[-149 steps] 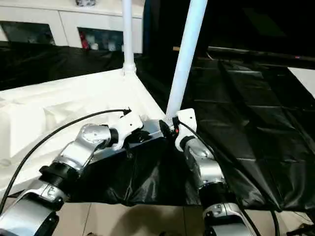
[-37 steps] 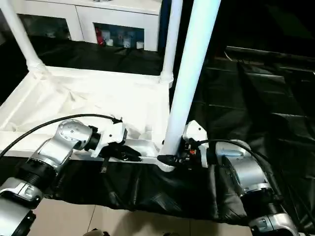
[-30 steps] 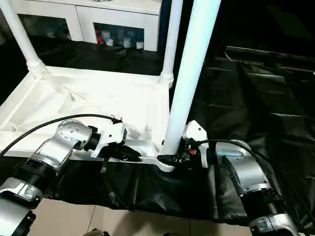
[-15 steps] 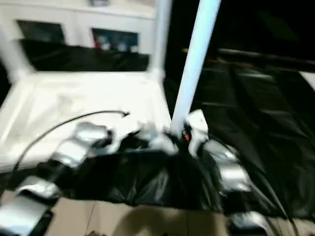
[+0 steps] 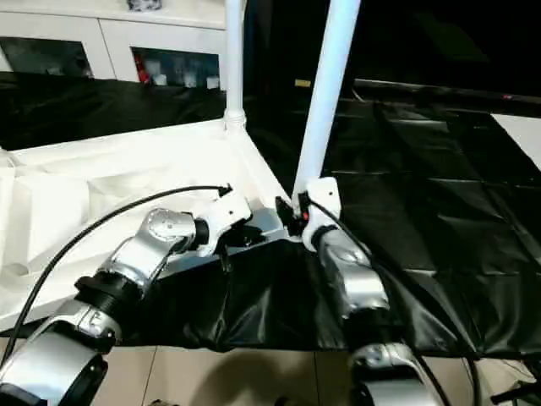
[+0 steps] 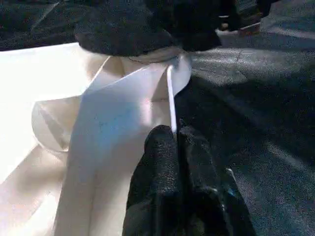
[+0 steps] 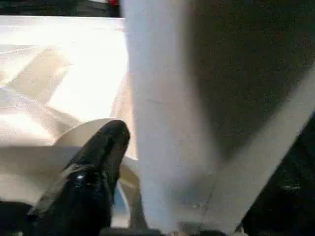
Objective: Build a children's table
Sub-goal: Rotate leg to tighten
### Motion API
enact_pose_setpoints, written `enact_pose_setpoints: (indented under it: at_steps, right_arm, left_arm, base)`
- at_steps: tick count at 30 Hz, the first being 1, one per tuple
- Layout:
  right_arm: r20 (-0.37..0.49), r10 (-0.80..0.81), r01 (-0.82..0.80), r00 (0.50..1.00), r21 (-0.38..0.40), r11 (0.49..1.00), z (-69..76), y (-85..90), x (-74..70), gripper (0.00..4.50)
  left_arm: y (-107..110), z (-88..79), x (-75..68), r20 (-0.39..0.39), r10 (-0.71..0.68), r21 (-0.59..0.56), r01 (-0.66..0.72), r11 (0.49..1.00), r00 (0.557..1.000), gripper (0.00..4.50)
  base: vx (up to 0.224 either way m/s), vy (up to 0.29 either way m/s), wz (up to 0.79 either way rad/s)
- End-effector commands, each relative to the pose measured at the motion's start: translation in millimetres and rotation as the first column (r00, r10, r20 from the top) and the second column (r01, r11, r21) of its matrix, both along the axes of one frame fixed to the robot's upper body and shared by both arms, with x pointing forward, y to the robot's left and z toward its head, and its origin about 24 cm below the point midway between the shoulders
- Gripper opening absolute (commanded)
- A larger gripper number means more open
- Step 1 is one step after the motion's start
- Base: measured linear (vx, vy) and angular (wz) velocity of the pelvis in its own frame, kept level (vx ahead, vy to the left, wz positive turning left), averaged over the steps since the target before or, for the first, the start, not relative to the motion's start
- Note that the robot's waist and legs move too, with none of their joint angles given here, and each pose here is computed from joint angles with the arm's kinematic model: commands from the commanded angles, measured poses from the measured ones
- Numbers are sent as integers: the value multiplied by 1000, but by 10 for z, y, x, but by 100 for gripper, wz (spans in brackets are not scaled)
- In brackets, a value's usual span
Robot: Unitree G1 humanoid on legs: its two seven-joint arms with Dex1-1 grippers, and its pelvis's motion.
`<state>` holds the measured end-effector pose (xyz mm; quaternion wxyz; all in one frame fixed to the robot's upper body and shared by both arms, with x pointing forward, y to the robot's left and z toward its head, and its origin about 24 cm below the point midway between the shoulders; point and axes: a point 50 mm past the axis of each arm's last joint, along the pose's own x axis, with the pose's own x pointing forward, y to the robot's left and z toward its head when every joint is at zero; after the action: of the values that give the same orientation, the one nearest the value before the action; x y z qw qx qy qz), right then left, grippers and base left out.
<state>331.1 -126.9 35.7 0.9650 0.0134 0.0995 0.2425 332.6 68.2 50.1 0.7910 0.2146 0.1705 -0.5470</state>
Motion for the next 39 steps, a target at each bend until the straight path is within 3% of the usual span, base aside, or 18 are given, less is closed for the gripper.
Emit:
enact_pose_setpoints:
  at_steps: [1, 6, 9, 13, 18, 23, 24, 34, 39]
  right_arm:
    - [-36, 205, -204, 978, 31, 979, -64, 275, -117, 359]
    - [-50, 390, -391, 920, -19, 920, -32, 22, -253, 380]
    - [-58, 455, -457, 889, -18, 890, -16, -23, -313, 380]
    - [-109, 606, -612, 788, -39, 790, 1, -190, -470, 380]
    - [-156, 660, -674, 735, -63, 736, 17, -329, -509, 345]
    - [-176, 689, -706, 703, -63, 705, 49, -362, -526, 308]
    - [-177, 694, -712, 698, -60, 700, 56, -362, -529, 284]
    - [-184, 724, -739, 665, -22, 674, 36, -314, -574, 227]
    - [-165, 688, -696, 707, 16, 718, 13, -301, -574, 211]
  left_arm:
    - [-198, -35, -131, -12, -147, -9, 147, 989, 989, 0]
    - [2, -25, -175, -36, -236, -7, 236, 972, 971, 0]
    - [49, -23, -189, -49, -257, -8, 257, 966, 965, 0]
    - [195, -8, -212, -74, -308, 10, 310, 951, 948, 0]
    - [299, 23, -202, -76, -334, 22, 337, 941, 939, 0]
    - [372, 50, -192, -85, -350, 30, 354, 935, 933, 0]
    - [385, 54, -193, -87, -355, 32, 358, 933, 931, 0]
    - [455, 47, -209, -103, -365, 34, 370, 928, 925, 0]
    - [427, 30, -199, -100, -340, 32, 345, 938, 935, 0]
  base:
    - [0, 0, 0]
    - [48, -16, 4]
    - [65, -27, 4]
    - [14, -5, 0]
    - [0, 0, 0]
    - [0, 0, 0]
    - [0, 0, 0]
    - [0, 0, 0]
    - [0, 0, 0]
